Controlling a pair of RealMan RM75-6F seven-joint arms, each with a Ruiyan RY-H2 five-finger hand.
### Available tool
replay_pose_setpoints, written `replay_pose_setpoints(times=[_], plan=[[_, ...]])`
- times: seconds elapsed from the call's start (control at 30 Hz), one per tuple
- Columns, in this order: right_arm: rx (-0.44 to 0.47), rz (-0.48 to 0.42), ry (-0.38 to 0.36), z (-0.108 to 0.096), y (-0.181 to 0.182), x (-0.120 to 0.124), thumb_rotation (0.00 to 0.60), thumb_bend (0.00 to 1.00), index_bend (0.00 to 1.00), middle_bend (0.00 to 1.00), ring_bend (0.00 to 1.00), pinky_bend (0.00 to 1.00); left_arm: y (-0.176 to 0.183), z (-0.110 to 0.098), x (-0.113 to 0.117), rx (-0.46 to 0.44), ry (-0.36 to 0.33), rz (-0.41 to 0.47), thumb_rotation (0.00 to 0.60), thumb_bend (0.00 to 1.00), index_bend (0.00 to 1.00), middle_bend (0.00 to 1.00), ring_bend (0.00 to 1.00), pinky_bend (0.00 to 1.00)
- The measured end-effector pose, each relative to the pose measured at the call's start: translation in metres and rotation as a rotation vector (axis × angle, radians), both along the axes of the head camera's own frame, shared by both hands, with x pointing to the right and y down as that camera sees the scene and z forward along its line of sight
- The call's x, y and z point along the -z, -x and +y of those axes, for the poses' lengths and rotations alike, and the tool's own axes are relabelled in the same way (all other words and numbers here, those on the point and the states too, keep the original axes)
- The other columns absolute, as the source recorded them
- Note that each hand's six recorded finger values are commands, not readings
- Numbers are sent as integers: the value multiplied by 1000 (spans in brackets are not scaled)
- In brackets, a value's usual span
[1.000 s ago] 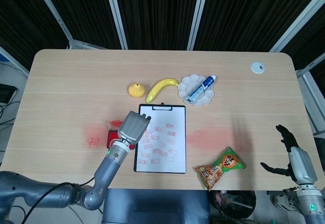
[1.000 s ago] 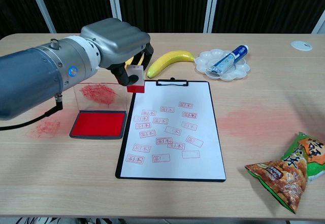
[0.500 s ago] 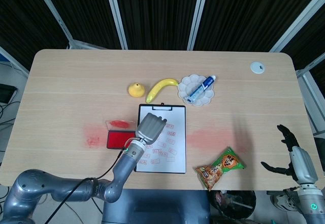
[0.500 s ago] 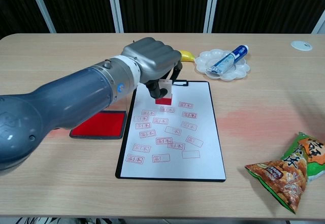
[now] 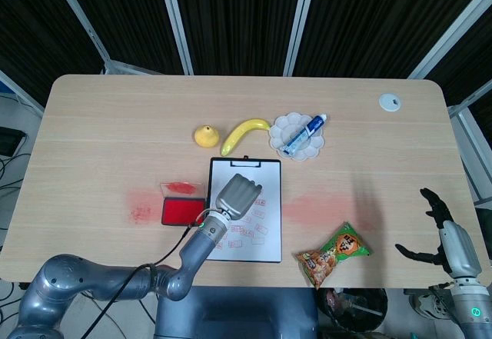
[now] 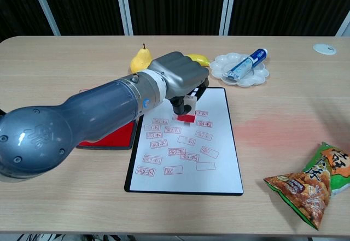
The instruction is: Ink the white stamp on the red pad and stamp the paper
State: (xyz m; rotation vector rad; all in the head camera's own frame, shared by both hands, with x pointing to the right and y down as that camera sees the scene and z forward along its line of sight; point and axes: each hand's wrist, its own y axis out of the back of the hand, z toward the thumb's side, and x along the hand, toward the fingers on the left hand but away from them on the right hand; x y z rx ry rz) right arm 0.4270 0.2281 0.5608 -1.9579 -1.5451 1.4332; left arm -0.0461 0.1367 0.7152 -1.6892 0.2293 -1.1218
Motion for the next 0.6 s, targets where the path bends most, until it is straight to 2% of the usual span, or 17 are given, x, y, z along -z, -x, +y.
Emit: replay_pose_setpoints(times=[0.6], plan=[[-5,-7,2,0,0,0,600,124,21,0,0,219,-3,4,-13,7,1,-21,600,568,752,792,888,1000]])
